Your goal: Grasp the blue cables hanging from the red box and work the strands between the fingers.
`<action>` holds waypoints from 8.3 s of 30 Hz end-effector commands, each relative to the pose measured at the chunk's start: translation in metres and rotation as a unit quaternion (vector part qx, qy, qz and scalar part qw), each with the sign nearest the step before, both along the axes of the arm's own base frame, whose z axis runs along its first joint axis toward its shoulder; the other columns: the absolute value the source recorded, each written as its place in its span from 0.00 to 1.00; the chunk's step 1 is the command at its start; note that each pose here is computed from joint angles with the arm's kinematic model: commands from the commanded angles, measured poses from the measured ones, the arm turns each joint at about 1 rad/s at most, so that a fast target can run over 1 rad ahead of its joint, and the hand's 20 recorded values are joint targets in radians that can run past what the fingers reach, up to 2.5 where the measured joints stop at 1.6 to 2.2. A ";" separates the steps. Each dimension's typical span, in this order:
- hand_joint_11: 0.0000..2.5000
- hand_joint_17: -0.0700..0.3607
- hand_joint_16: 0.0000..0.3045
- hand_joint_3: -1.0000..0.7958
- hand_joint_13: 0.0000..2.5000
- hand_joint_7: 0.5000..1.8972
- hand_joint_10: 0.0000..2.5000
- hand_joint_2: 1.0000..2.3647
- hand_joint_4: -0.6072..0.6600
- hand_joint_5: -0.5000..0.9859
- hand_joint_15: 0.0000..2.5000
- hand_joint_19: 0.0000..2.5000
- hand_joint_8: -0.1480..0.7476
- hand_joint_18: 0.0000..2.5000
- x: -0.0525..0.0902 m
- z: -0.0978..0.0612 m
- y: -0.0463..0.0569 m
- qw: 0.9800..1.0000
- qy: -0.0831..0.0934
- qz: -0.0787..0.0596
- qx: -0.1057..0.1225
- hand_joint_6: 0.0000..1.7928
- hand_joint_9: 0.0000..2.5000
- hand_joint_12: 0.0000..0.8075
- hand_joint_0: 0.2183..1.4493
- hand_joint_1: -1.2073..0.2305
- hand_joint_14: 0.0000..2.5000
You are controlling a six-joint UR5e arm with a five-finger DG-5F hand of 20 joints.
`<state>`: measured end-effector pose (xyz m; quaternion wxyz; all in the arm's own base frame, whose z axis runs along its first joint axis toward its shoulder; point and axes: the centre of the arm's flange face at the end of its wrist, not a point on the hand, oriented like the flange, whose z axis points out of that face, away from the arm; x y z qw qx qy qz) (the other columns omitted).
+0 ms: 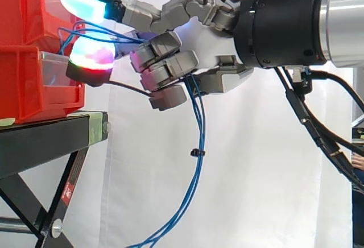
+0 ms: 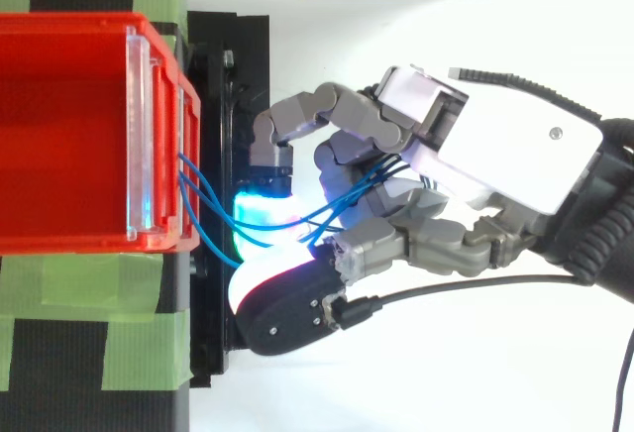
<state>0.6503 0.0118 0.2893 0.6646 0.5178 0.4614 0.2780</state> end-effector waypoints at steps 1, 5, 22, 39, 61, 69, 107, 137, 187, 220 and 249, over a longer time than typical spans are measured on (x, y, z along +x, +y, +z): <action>0.80 0.49 0.21 0.02 0.41 0.48 1.00 0.00 0.68 0.33 0.52 0.66 0.56 0.56 0.000 0.000 -0.003 1.000 0.001 -0.002 0.000 0.49 0.36 0.53 0.43 0.43 1.00; 0.80 0.49 0.21 0.03 0.41 0.47 1.00 0.00 0.68 0.33 0.52 0.66 0.56 0.56 0.000 0.000 -0.006 1.000 0.000 -0.005 0.000 0.49 0.36 0.53 0.43 0.43 1.00; 0.80 0.49 0.21 0.26 0.41 0.46 1.00 0.01 0.69 0.28 0.52 0.66 0.56 0.56 -0.003 0.008 -0.011 0.998 0.055 0.004 -0.017 0.67 0.36 0.53 0.55 0.38 1.00; 0.80 0.49 0.21 0.11 0.41 0.47 1.00 0.00 0.68 0.33 0.52 0.66 0.56 0.56 0.004 0.022 -0.016 0.999 0.041 -0.001 -0.026 0.51 0.36 0.53 0.46 0.44 1.00; 0.80 0.49 0.21 0.13 0.41 0.48 1.00 0.01 0.67 0.34 0.52 0.66 0.56 0.56 0.010 0.032 -0.023 0.998 0.043 -0.005 -0.049 0.49 0.36 0.53 0.48 0.42 1.00; 0.80 0.49 0.21 0.18 0.41 0.63 1.00 0.01 0.67 0.52 0.52 0.66 0.56 0.56 0.012 0.032 -0.024 0.996 0.053 0.004 -0.075 0.18 0.36 0.53 0.55 0.51 1.00; 0.80 0.49 0.21 0.54 0.41 0.58 1.00 0.01 0.69 0.78 0.52 0.66 0.56 0.56 0.015 0.035 -0.023 0.996 0.041 0.025 -0.076 0.01 0.36 0.53 0.91 0.40 1.00; 0.80 0.49 0.21 0.51 0.41 0.34 1.00 0.24 0.87 0.69 0.52 0.66 0.56 0.56 0.017 0.033 -0.022 0.994 0.044 0.057 -0.077 0.01 0.36 0.53 0.56 0.42 1.00; 0.80 0.49 0.21 0.01 0.41 0.69 1.00 0.00 0.70 0.57 0.52 0.66 0.56 0.56 -0.003 0.063 -0.052 0.986 0.086 0.050 -0.136 0.05 0.36 0.53 0.49 0.42 1.00; 0.80 0.49 0.21 0.65 0.41 0.60 1.00 0.03 0.70 0.75 0.52 0.66 0.56 0.56 0.000 0.065 -0.048 0.987 0.074 0.050 -0.135 0.01 0.36 0.53 0.73 0.37 1.00; 0.80 0.49 0.21 0.70 0.41 0.85 1.00 0.14 0.62 0.84 0.52 0.66 0.56 0.56 0.000 0.065 -0.049 0.987 0.072 0.052 -0.132 0.04 0.36 0.53 0.81 0.35 1.00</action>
